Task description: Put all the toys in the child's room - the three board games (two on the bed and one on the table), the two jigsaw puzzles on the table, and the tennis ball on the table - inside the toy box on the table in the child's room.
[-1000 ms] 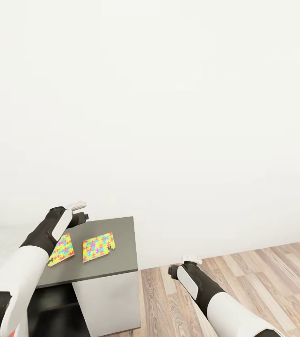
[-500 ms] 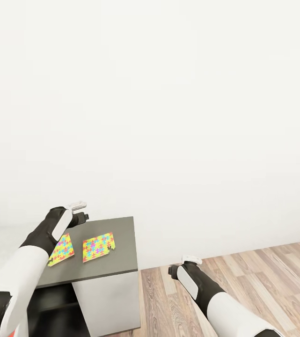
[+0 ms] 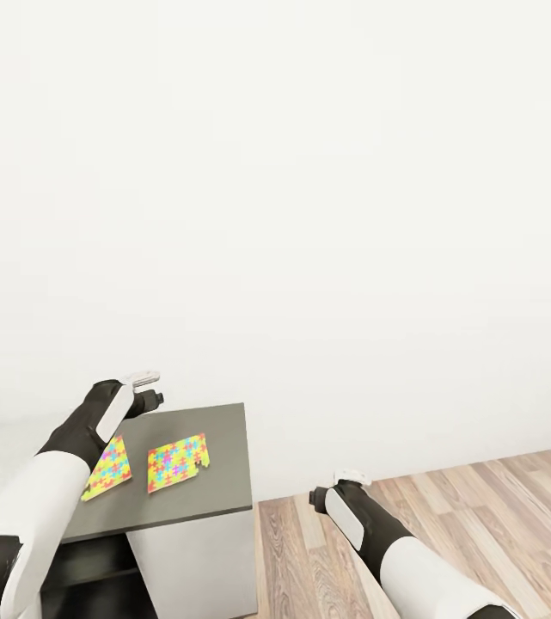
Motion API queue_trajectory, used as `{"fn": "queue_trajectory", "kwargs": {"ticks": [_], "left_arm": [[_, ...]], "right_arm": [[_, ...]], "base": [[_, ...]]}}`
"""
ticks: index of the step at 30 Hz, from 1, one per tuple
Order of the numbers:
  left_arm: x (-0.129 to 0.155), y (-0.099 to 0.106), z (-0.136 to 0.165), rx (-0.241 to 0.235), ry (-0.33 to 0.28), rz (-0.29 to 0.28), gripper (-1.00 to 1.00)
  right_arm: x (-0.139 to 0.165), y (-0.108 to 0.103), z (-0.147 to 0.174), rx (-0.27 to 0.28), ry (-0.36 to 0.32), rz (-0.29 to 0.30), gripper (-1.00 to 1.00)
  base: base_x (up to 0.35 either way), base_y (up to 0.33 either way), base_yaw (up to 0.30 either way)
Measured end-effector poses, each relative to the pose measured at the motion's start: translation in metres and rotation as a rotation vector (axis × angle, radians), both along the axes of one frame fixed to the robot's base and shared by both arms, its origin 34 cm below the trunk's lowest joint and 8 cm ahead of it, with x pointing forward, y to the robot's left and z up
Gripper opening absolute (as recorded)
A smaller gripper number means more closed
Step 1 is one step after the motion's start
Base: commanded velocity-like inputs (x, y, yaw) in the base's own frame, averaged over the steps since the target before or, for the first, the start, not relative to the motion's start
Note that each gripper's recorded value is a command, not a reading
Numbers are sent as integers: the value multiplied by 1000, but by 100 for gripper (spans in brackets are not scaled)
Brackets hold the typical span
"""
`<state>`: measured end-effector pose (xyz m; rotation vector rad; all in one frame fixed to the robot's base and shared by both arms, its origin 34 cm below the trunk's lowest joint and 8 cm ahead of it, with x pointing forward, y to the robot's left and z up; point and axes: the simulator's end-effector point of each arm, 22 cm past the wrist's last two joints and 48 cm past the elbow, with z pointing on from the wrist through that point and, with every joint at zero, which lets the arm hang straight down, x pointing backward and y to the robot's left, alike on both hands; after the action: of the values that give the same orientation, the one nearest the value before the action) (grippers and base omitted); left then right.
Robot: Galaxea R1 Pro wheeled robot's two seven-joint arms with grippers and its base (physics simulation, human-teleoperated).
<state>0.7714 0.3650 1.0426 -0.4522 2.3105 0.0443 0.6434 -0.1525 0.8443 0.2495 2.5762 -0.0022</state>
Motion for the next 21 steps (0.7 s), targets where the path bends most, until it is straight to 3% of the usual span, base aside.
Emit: {"fn": "queue_trajectory", "kwargs": {"ticks": [7,13,21], "left_arm": [[0,0,0,1,0,0,100],[-1,2,0,4,3,6,100],[-3,8,-1,23,12,29,100]], "right_arm": [[0,0,0,1,1,1,100],[-1,0,-1,1,5,1,100],[-1,-1,-1,-1,6,0,100]], "base": [[98,-102,28],[164,-178,225],[25,-26,59]]}}
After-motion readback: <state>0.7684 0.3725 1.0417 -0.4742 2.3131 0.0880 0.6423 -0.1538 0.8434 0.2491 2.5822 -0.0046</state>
